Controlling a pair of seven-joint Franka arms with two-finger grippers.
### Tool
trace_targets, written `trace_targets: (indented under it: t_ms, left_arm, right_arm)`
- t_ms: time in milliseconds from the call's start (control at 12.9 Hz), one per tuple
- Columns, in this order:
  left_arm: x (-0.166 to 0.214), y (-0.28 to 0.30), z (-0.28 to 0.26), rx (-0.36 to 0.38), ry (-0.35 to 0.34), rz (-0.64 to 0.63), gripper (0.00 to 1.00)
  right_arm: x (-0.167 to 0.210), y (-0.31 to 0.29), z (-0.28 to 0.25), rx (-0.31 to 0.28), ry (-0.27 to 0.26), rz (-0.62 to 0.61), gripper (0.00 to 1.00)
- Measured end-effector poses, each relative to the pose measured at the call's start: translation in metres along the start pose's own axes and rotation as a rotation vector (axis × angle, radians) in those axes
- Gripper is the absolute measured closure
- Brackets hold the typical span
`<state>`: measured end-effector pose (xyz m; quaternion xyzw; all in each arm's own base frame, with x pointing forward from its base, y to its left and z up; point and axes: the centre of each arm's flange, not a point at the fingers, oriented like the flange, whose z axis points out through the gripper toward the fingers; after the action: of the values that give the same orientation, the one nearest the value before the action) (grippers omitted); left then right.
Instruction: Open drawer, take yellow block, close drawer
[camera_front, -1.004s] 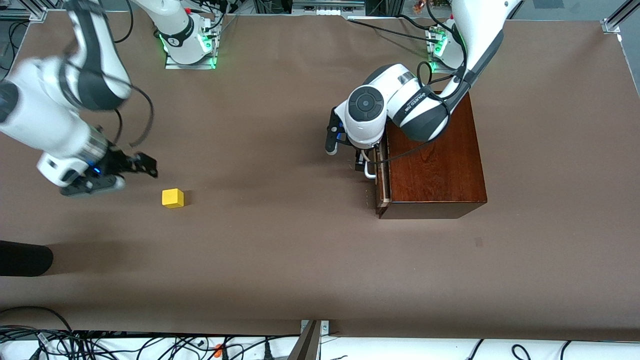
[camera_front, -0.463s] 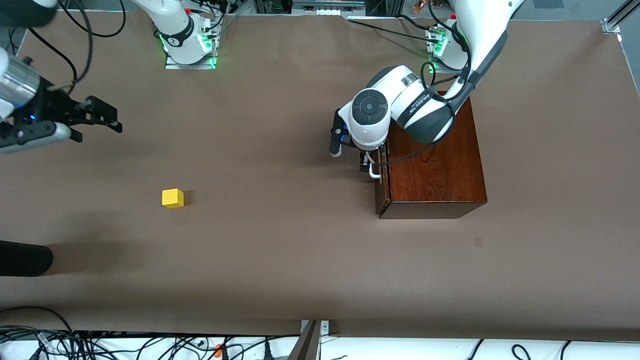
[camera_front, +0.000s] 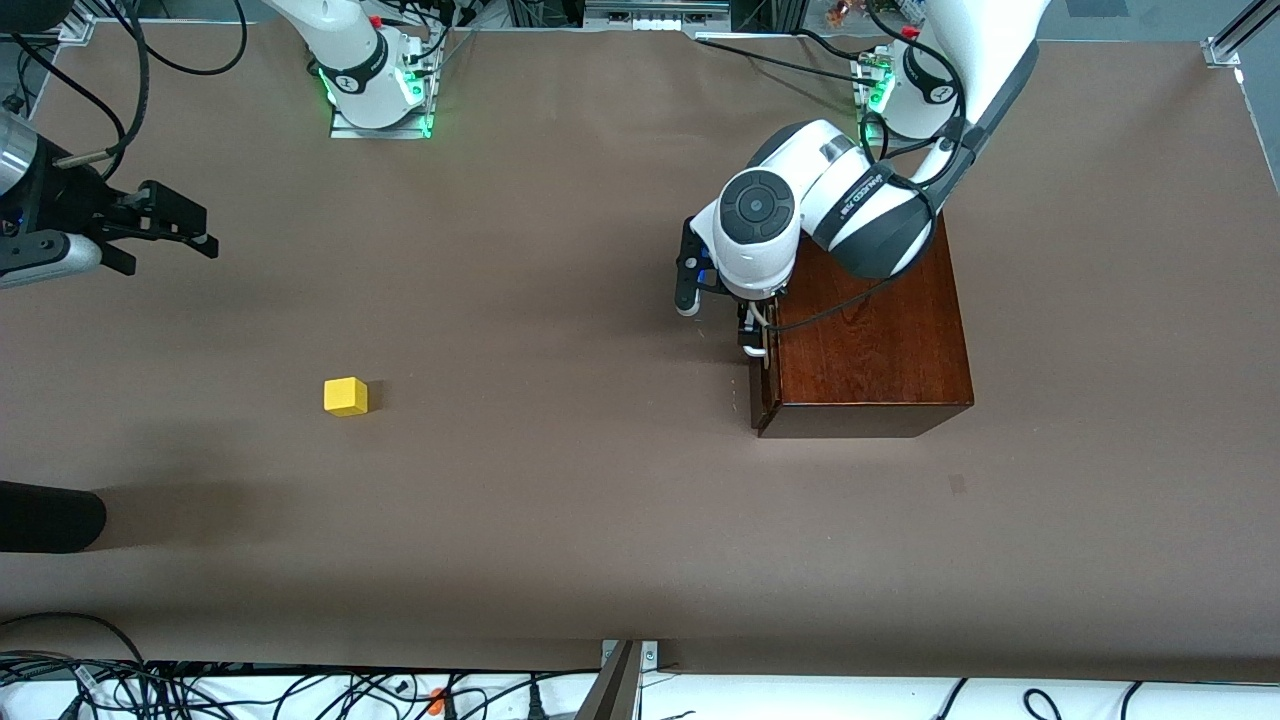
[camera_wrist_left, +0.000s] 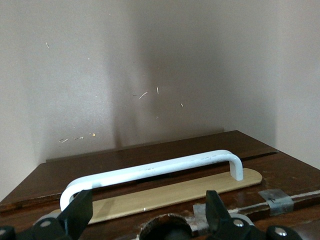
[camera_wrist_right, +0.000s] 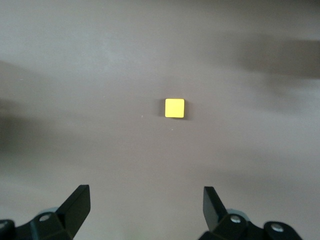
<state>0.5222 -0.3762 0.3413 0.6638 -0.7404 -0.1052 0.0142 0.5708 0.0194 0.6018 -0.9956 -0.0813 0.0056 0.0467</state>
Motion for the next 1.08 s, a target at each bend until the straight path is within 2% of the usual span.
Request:
trace_targets:
  t_ms: [309,463,618,849,1081]
  left_arm:
    - [-0.001,0.000,-0.008,0.011,0.001,-0.004,0.00]
    - [-0.002,0.006,-0.032,0.020,0.037,-0.029,0.00]
    - [-0.015,0.010,-0.069,-0.004,0.069,-0.111,0.00]
    - [-0.072,0.000,-0.127,-0.042,0.050,-0.349,0.00]
    - [-0.160,-0.014,-0.165,-0.096,0.036,-0.571,0.00]
  right_arm:
    - [-0.002,0.006,-0.002,-0.019,-0.011,0.007,0.00]
    - [0.003,0.007,-0.003,-0.029,-0.006,0.007,0.00]
    - [0.008,0.006,-0.004,-0.033,0.010,0.006,0.00]
    - [0.011,0.007,-0.005,-0.036,0.018,0.006,0.00]
    - [0.011,0.008,-0.004,-0.037,0.017,0.007,0.00]
